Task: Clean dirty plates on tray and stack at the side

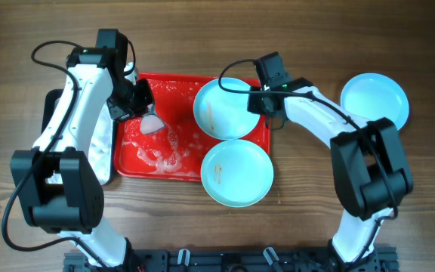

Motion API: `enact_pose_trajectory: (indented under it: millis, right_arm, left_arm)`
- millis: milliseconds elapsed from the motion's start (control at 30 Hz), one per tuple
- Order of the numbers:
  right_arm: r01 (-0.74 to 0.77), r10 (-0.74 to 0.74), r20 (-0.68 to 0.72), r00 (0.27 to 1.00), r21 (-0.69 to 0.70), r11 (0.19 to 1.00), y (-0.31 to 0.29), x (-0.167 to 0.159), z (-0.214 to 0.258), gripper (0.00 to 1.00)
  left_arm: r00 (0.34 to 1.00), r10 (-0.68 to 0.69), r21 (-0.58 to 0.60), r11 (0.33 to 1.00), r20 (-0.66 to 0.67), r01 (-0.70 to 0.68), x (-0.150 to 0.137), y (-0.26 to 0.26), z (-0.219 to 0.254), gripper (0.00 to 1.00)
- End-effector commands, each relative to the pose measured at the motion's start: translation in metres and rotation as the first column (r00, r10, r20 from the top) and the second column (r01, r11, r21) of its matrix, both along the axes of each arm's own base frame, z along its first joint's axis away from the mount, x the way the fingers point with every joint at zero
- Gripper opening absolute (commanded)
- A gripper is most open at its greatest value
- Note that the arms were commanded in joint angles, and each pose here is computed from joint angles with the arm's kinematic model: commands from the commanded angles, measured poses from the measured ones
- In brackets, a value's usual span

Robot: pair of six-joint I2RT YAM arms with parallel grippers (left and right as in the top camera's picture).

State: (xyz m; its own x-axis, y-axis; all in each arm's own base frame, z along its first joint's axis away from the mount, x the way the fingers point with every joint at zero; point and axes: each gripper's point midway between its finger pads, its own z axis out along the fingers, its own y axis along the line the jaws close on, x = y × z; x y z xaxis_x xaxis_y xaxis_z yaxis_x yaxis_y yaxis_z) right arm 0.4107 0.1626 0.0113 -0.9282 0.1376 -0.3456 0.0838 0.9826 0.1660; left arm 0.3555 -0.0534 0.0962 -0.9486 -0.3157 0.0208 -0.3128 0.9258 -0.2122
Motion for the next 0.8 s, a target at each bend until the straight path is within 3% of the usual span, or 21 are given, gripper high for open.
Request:
enact_pose_trajectory:
  millis: [0,167,233,467,767]
  right_arm:
    - [-0.039,0.039,-0.013,0.999,0.001,0.999,0.004,0.007,-0.006,0.20]
    - [-0.152,0.153,-0.026,0.988,0.034,0.988,0.018,0.005,-0.006,0.12]
    - [-0.199,0.205,-0.063,0.977,0.091,0.976,0.029,-0.003,0.000,0.04]
    - [-0.184,0.206,-0.113,0.972,0.178,0.967,0.067,-0.023,0.006,0.04]
    - [-0.266,0.273,-0.051,0.961,0.115,0.957,0.109,-0.039,0.004,0.04]
  left_arm:
    - [1.000,0.012,0.007,1.000,0.027,-0.012,0.004,0.002,0.009,0.04]
    - [1.000,0.012,0.007,1.000,0.026,-0.012,0.003,0.002,0.009,0.04]
    - [1.000,0.012,0.007,1.000,0.026,-0.012,0.003,0.002,0.009,0.04]
    - [0.999,0.012,0.007,1.000,0.036,-0.012,0.006,0.002,0.009,0.04]
    - [0.999,0.004,0.006,1.000,0.052,-0.005,0.009,-0.001,0.009,0.04]
